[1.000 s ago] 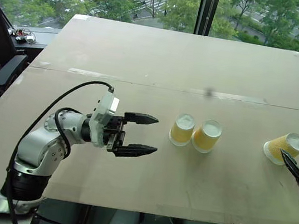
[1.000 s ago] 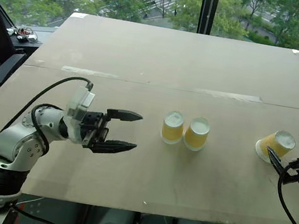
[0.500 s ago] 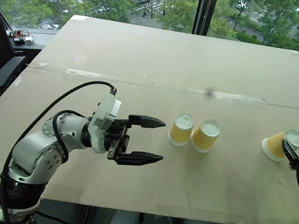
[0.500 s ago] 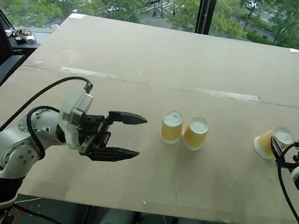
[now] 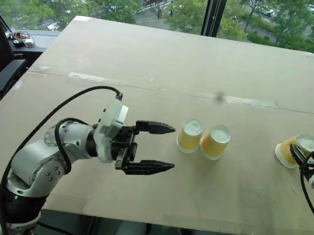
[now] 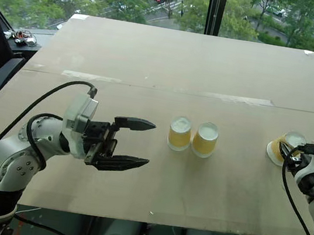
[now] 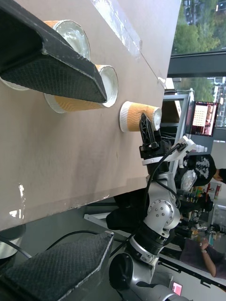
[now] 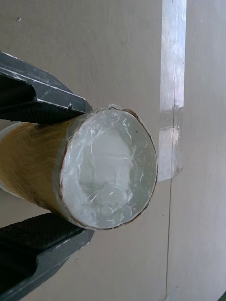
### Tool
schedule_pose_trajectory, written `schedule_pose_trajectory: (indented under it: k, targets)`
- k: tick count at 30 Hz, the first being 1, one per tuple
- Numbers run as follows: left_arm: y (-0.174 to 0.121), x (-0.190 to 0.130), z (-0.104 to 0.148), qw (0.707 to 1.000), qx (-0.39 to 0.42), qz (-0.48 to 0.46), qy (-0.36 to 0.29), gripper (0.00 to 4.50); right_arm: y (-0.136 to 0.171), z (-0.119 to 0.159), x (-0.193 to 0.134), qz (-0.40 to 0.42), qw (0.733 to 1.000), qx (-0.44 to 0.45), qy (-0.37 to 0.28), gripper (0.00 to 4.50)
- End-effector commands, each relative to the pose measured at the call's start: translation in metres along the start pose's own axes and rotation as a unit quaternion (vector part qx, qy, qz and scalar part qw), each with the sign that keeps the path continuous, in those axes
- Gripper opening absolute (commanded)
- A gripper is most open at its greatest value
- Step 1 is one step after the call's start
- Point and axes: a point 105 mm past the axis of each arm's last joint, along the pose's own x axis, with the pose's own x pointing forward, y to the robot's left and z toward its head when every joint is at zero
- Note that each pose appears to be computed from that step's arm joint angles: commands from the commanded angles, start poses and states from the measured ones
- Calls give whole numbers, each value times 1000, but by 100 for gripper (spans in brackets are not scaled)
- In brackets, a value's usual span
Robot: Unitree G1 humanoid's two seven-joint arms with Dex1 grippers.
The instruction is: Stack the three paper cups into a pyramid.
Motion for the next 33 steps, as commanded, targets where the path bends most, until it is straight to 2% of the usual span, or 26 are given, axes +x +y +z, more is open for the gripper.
schedule_pose_trajectory:
  k: [1, 5, 7, 15, 26, 33]
  targets:
    - [3, -9, 7, 999, 6, 43, -23, 450, 32, 46, -13, 112, 990, -51, -67, 187]
    - [13, -28, -1, 993, 1, 108, -37, 450, 89, 78, -21, 260, 959, -63, -89, 187]
    - [17, -38, -7, 992, 6, 125, -33, 450, 110, 87, -21, 307, 945, -70, -92, 187]
    - [16, -62, -20, 988, -17, 154, -18, 450, 166, 93, 0, 381, 913, -122, -84, 187]
    - [4, -67, -20, 987, -27, 159, -15, 450, 188, 105, 3, 435, 885, -153, -72, 187]
    - [-1, -67, -22, 986, -29, 166, -15, 450, 197, 101, 0, 458, 873, -162, -46, 187]
